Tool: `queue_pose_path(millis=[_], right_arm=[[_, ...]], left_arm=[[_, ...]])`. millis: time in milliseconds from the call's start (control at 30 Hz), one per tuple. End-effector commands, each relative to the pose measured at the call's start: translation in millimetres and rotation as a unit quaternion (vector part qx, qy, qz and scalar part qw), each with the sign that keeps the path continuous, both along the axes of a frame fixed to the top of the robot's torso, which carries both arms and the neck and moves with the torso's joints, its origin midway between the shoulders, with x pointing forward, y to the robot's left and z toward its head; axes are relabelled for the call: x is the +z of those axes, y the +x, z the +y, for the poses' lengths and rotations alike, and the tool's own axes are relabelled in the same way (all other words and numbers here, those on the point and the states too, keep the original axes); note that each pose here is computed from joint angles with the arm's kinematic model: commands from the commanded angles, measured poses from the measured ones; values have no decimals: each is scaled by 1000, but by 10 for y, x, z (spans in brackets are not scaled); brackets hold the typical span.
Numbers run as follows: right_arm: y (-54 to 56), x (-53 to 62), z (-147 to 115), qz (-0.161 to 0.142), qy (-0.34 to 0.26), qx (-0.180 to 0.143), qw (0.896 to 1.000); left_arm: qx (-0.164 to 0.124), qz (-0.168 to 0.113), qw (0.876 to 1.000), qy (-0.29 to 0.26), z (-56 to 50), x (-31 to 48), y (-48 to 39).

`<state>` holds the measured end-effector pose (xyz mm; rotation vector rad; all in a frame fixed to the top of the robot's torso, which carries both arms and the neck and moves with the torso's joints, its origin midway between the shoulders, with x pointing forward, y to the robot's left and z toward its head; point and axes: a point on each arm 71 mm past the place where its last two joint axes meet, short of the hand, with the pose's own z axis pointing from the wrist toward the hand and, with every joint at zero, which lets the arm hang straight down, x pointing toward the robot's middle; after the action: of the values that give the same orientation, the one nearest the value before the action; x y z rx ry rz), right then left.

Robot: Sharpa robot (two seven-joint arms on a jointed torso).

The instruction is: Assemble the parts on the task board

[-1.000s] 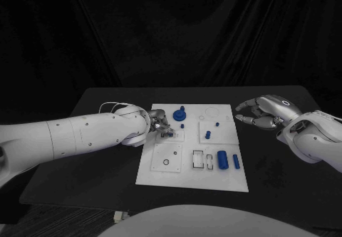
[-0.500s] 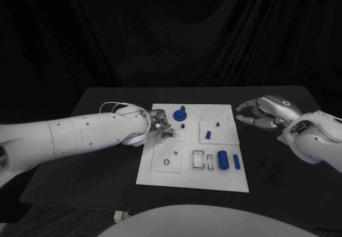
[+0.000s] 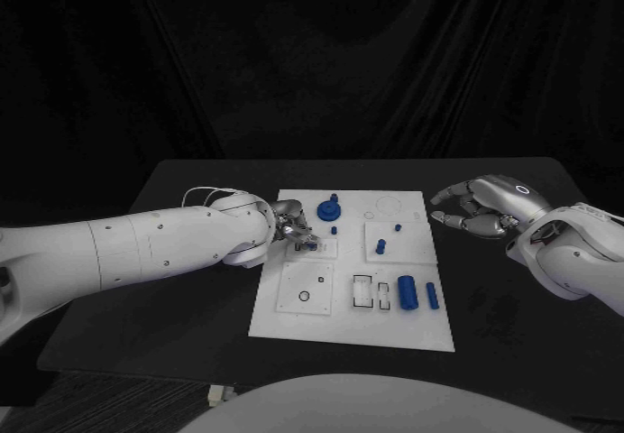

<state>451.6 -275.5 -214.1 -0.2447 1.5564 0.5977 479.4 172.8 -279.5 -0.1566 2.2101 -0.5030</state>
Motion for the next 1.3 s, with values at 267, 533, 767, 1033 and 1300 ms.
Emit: queue_pose_path(millis=[267, 533, 767, 1033, 1300], right_arm=[[4, -25, -4, 8, -4, -8, 1000], [7, -31, 3, 9, -5, -8, 1000], [9, -35, 8, 10, -5, -8, 1000], [9, -40, 12, 12, -6, -8, 1000], [9, -43, 13, 13, -6, -8, 1000]], left_arm=[[-11, 23, 1000, 7, -12, -78, -52], [-14, 29, 999, 11, -18, -90, -58], [-15, 34, 999, 15, -12, -99, -64], [-15, 38, 999, 18, -8, -108, -67], [-16, 41, 999, 20, -17, -116, -67]])
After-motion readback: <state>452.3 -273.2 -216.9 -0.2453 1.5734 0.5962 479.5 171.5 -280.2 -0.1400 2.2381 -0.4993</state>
